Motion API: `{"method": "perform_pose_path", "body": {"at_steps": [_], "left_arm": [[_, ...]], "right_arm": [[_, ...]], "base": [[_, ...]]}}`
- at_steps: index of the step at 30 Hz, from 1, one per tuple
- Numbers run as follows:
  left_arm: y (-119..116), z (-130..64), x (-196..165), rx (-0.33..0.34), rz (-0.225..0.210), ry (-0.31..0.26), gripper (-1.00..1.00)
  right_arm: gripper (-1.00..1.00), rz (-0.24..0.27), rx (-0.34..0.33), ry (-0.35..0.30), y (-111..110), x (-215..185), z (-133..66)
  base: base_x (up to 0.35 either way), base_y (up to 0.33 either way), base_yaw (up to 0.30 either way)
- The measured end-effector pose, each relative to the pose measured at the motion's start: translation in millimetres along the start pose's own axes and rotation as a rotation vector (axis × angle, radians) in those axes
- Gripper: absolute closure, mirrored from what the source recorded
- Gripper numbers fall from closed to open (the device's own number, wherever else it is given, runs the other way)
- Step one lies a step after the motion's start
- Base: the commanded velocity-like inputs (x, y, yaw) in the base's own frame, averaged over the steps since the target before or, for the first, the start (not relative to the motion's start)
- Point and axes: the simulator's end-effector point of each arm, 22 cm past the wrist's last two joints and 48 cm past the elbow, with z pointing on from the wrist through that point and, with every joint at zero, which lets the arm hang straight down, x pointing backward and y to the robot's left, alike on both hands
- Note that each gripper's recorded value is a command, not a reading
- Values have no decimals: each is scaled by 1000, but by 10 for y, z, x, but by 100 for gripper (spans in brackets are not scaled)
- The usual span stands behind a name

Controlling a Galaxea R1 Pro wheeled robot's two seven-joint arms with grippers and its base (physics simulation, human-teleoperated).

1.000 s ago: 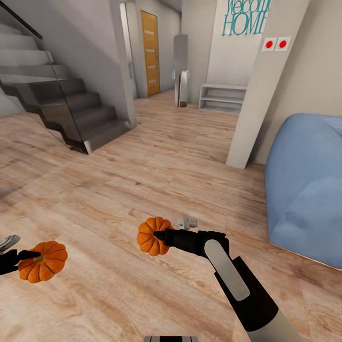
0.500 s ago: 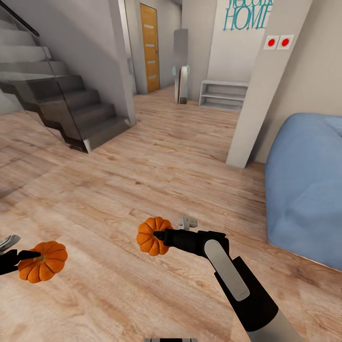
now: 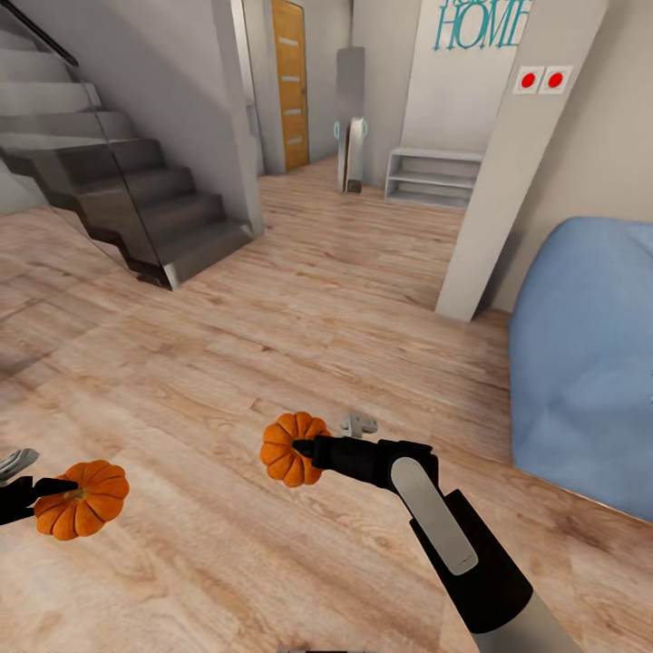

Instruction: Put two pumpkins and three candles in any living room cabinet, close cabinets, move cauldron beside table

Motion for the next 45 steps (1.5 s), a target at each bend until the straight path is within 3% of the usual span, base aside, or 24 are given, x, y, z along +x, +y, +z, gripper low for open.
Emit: {"method": "perform_pose_path", "body": {"at_steps": [6,13,19,26,36,39,40,45], "left_arm": [[-59,-98,-52,-1,0,1,100],[-42,-87,-41,-7,1,5,100],[67,-144,-46,-26,-12,6,100],[89,-137,-40,-30,-13,9,100],[97,-115,-31,-32,-12,14,100],[-34,-83,-43,-9,8,14,100],[-174,-53,-61,10,43,12,100],[-754,77,-35,102,118,14,100]], "right_arm": [[100,3,-16,-1,101,-88,-64],[100,-4,-3,1,70,-73,-45],[100,-52,-9,34,198,106,17],[100,-60,-11,42,217,146,38],[100,-72,-16,61,248,233,77],[100,-84,-16,69,268,276,90],[100,-90,-10,67,253,274,92],[100,-107,17,56,229,184,47]], "base": [[0,0,131],[18,0,260],[290,0,269],[267,0,270],[32,0,270],[1,0,269],[0,0,270],[0,0,270]]}}
